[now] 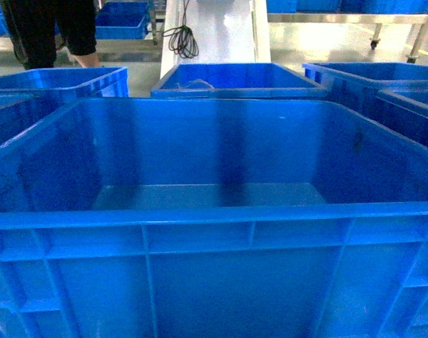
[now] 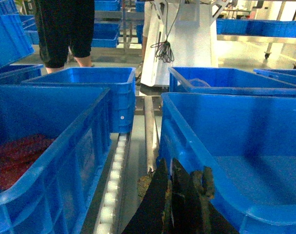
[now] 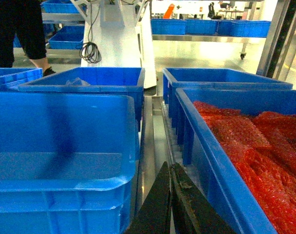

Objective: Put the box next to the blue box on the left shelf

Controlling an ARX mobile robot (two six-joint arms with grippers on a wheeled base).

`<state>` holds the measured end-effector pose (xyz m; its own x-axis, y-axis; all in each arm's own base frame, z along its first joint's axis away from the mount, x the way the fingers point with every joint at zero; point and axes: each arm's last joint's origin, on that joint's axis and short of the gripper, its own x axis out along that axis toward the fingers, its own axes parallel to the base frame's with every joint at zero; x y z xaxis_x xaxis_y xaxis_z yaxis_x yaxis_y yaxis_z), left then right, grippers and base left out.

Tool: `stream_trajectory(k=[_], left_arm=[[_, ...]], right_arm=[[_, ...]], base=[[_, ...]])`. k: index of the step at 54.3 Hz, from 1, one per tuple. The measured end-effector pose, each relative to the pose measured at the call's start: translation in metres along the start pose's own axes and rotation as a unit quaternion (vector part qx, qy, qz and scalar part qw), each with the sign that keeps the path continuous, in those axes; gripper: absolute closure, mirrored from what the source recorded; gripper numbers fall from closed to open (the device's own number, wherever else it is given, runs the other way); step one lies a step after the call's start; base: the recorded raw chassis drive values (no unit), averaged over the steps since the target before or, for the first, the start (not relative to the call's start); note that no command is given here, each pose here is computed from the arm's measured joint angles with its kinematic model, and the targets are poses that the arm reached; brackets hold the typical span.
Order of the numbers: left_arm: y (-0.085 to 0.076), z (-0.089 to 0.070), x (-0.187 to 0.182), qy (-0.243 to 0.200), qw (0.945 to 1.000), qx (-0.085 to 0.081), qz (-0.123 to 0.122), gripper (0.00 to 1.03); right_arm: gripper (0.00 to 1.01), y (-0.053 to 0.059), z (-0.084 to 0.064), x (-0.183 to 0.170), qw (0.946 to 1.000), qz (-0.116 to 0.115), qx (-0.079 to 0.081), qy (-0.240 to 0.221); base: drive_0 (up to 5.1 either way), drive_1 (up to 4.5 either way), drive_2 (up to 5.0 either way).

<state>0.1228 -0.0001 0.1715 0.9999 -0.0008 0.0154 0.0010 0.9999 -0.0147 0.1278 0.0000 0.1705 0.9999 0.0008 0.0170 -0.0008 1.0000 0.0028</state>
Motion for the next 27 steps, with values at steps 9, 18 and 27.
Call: stream_trajectory(k=[9, 18, 27], left_arm=[[0.000, 0.000, -0.005, 0.001, 1.0000, 0.000, 0.000, 1.01], [0.000, 0.000, -0.010, 0.001, 1.0000, 0.000, 0.000, 1.01], [0.000, 0.000, -0.014, 0.001, 1.0000, 0.000, 0.000, 1.01]], right_arm=[[1.00, 0.000, 0.000, -0.006, 1.0000, 0.000, 0.000, 0.003], [1.00, 0.000, 0.001, -0.012, 1.0000, 0.000, 0.000, 0.002], [1.00, 0.000, 0.001, -0.016, 1.0000, 0.000, 0.000, 0.002]], base=[[0.0, 0.00, 0.0], [0.0, 0.00, 0.0], [0.0, 0.00, 0.0]])
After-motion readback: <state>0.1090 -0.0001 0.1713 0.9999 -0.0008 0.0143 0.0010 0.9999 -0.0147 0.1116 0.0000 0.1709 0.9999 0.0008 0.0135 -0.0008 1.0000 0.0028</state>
